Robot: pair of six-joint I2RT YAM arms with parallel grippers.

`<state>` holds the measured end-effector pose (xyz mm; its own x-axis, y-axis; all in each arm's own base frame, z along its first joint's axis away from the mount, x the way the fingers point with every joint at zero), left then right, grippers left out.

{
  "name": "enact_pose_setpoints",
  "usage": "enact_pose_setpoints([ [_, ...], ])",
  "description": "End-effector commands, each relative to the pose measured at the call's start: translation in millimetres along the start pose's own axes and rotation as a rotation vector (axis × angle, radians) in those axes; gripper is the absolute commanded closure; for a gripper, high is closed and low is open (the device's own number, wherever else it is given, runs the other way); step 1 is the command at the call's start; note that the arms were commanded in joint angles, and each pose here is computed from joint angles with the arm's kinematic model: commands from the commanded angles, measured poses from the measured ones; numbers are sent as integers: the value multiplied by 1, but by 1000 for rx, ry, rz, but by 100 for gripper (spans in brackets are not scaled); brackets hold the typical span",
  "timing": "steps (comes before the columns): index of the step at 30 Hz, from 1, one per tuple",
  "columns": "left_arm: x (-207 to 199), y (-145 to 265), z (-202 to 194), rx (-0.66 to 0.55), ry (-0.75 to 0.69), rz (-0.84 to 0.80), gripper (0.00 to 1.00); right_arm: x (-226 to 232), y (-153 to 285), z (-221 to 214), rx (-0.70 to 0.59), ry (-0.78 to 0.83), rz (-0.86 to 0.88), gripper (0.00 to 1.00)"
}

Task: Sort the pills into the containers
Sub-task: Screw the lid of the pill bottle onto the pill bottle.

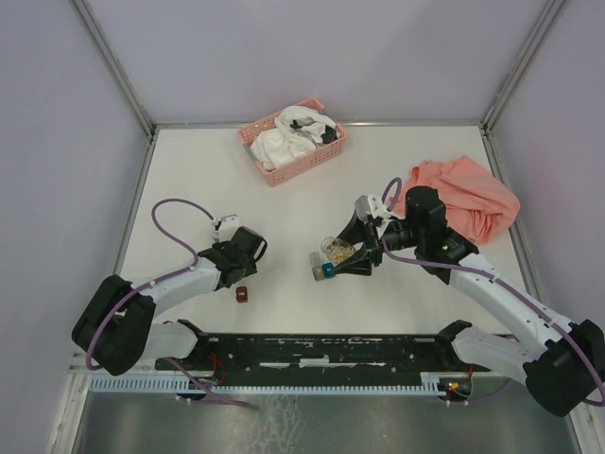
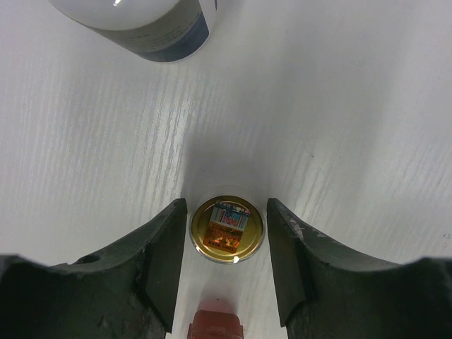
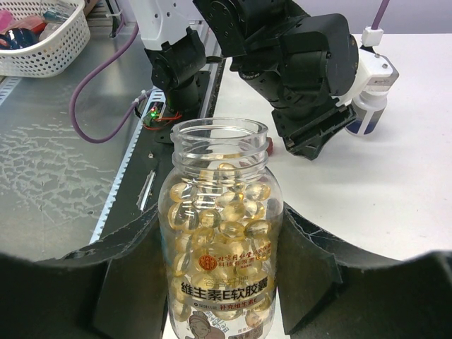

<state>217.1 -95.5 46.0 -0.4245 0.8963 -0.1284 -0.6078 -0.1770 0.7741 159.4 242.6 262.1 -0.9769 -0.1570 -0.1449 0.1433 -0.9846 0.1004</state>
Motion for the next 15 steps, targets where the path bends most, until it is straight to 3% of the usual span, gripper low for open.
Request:
enact_pose_setpoints([
  [1, -3, -1, -7, 34, 17, -32, 44, -4, 0, 26, -43, 95, 8, 91],
  [15, -2, 8, -9, 60, 23, -47, 44, -4, 0, 27, -45, 93, 13, 91],
])
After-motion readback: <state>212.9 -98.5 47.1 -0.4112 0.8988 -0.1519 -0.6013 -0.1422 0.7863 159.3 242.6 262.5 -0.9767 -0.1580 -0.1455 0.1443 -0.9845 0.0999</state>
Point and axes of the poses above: each gripper's point midway between its finger pads, its own y axis back along the fingers, its own x axis along the line the jaws close on, z = x × y, the point moved 4 cm from there along y, back along the fingers, and after that the axes turned 12 degrees about y, right-handed, at the moved point
